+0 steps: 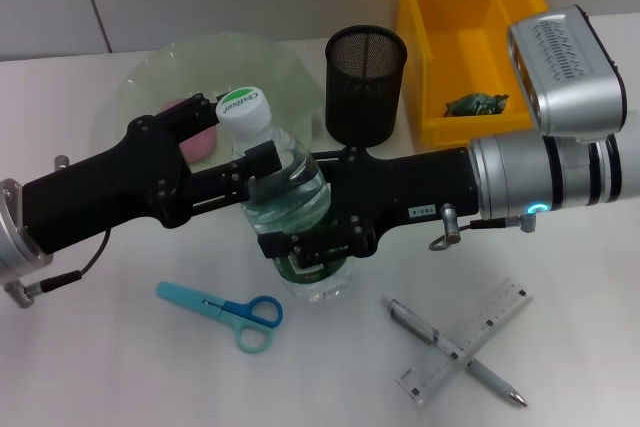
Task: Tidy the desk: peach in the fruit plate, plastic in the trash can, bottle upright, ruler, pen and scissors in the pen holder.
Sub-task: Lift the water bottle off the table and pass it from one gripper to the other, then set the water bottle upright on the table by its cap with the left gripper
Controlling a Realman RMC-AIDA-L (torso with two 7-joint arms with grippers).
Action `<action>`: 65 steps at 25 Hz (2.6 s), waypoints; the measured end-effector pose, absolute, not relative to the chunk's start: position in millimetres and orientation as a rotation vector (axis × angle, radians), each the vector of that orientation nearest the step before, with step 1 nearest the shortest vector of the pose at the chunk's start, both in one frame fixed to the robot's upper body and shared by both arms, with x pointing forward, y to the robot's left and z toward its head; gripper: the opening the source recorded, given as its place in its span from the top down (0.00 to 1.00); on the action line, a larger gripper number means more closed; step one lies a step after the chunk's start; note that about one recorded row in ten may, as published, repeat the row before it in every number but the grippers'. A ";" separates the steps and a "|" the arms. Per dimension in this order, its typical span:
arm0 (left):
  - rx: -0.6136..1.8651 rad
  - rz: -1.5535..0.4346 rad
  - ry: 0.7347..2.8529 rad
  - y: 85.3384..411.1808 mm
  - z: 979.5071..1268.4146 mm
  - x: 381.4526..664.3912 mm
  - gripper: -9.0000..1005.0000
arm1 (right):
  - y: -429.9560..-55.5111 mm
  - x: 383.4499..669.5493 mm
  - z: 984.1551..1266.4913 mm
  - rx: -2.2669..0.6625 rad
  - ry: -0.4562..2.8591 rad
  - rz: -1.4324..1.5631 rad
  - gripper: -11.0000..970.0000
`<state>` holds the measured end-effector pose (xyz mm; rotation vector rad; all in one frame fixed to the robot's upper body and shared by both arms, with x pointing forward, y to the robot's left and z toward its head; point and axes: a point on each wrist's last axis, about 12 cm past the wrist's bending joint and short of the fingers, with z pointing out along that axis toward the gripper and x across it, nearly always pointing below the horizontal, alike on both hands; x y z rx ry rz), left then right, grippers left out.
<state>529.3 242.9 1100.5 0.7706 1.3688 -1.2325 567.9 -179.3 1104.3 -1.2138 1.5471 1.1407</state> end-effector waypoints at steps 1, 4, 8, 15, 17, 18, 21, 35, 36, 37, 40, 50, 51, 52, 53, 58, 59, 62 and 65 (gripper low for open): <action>0.771 -1.233 1.369 242.9 1100.5 529.3 0.21 | -179.4 567.9 1104.2 -1.213 1.548 1.140 0.21; 0.771 -1.235 1.369 242.3 1100.2 529.2 0.21 | -179.6 567.8 1104.0 -1.215 1.549 1.140 0.21; 0.770 -1.242 1.371 240.3 1099.4 529.5 0.22 | -179.9 567.6 1103.8 -1.221 1.550 1.139 0.21; 0.769 -1.235 1.371 238.7 1098.5 530.6 0.23 | -179.9 567.7 1104.1 -1.222 1.549 1.138 0.21; 0.760 -1.240 1.375 236.9 1097.9 531.5 0.28 | -179.9 567.8 1104.2 -1.223 1.549 1.138 0.21; 0.759 -1.241 1.376 236.7 1097.8 531.5 0.32 | -180.0 567.8 1104.3 -1.223 1.549 1.138 0.21; 0.754 -1.246 1.383 235.3 1097.3 532.5 0.46 | -180.0 567.8 1104.2 -1.224 1.549 1.137 0.21; 0.766 -1.253 1.382 233.2 1099.1 534.6 0.55 | -180.6 568.5 1106.2 -1.259 1.546 1.124 0.21; 0.766 -1.253 1.383 233.3 1099.2 534.7 0.55 | -180.6 568.7 1106.4 -1.260 1.547 1.123 0.21; 0.766 -1.253 1.383 233.5 1099.2 534.8 0.55 | -180.5 568.8 1106.5 -1.260 1.546 1.122 0.21; 0.765 -1.252 1.381 234.1 1099.8 535.1 0.55 | -180.8 569.7 1107.5 -1.254 1.542 1.118 0.21; 0.762 -1.251 1.377 234.8 1100.6 535.5 0.55 | -181.6 573.0 1110.2 -1.256 1.540 1.090 0.17; 0.762 -1.250 1.377 234.9 1100.7 535.5 0.55 | -181.6 573.5 1110.2 -1.255 1.543 1.086 0.17; 0.763 -1.250 1.377 235.0 1100.8 535.6 0.55 | -181.7 573.9 1110.1 -1.253 1.545 1.083 0.16; 0.763 -1.250 1.377 235.0 1100.8 535.6 0.55 | -181.7 573.9 1110.1 -1.253 1.545 1.083 0.16; 0.764 -1.246 1.378 236.0 1101.2 535.9 0.55 | -184.7 573.6 1110.1 -1.245 1.547 1.073 0.16; 0.764 -1.246 1.378 236.0 1101.2 535.9 0.55 | -185.3 573.5 1110.1 -1.243 1.547 1.071 0.16; 0.757 -1.232 1.392 238.0 1099.9 536.6 0.55 | -188.1 574.8 1112.6 -1.237 1.556 1.063 0.16; 0.755 -1.229 1.396 238.3 1099.4 536.8 0.55 | -189.4 574.8 1113.5 -1.239 1.557 1.057 0.16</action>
